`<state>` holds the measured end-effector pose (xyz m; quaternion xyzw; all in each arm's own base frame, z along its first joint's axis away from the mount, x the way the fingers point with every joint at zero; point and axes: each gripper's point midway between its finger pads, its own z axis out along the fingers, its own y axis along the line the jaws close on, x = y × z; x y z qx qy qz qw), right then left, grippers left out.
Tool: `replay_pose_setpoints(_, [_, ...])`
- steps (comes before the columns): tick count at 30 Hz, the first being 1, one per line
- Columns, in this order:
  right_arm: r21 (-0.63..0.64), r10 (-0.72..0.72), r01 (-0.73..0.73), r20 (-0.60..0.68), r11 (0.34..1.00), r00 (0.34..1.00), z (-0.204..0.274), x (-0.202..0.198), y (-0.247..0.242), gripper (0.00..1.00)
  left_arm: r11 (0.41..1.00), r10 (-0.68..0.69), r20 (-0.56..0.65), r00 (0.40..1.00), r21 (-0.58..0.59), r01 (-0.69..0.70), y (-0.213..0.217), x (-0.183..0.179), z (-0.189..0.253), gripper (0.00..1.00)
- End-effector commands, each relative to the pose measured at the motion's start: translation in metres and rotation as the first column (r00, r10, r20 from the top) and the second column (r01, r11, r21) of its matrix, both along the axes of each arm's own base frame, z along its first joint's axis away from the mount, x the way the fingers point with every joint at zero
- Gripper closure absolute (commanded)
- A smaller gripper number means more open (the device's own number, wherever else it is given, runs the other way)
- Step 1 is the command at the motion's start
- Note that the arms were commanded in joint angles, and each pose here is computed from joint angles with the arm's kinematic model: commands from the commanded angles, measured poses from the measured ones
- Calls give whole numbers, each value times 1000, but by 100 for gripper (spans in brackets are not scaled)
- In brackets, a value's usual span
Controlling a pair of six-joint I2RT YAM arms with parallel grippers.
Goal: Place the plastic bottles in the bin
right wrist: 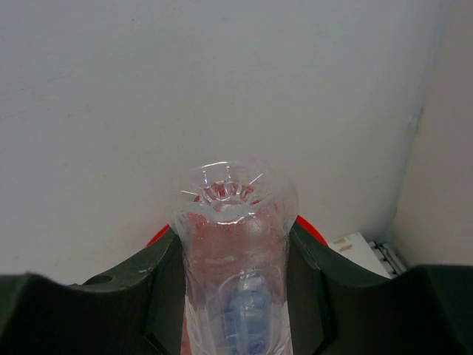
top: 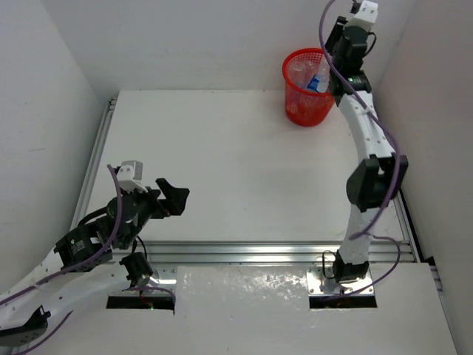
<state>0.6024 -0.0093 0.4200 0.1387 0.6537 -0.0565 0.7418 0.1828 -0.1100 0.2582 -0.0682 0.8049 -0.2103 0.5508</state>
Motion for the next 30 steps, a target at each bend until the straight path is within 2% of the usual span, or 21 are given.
replay_pose_setpoints(1, [16,-95,94,120,995,988,24,26,-1,100,1000,-25,19,1000,1,25,-8,5,7,0])
replay_pose_setpoints(3, [2,-153,155,174,988,973,40,29,-10,100,1000,-25,10,1000,12,25,-10,7,3,0])
replay_pose_setpoints(6, [-61,-175,190,196,980,965,29,39,-14,100,1000,-16,11,1000,8,16,-8,7,3,0])
replay_pose_setpoints(14, [-130,-144,158,106,979,984,-18,67,-9,100,999,-23,6,1000,25,23,-10,9,1,0])
replay_pose_setpoints(16, [-127,-149,159,86,979,985,-27,69,-10,92,999,-22,0,1000,32,22,-11,10,-1,0])
replay_pose_setpoints(17, [-132,-147,154,63,979,987,-37,72,-10,91,999,-23,0,1000,31,23,-11,10,-1,0])
replay_pose_setpoints(20, [-167,-161,166,44,972,986,-44,74,-12,98,999,-21,5,1000,24,21,-10,9,1,0])
replay_pose_setpoints(23, [-244,-200,195,5,950,980,-55,77,-20,96,1000,-20,10,1000,19,20,-9,9,1,0])
replay_pose_setpoints(25, [-272,-205,191,-24,943,978,-66,79,-21,75,1000,-20,11,1000,18,20,-9,9,2,0])
replay_pose_setpoints(27, [-279,-212,192,-42,941,976,-73,79,-22,46,1000,-17,4,1000,26,17,-9,10,0,0])
replay_pose_setpoints(29, [-276,-211,187,-60,943,976,-77,79,-23,29,999,-15,-2,1000,32,15,-10,11,-2,0])
replay_pose_setpoints(30, [-274,-202,179,-59,945,978,-74,79,-22,24,999,-16,-4,1000,34,16,-11,11,-2,0])
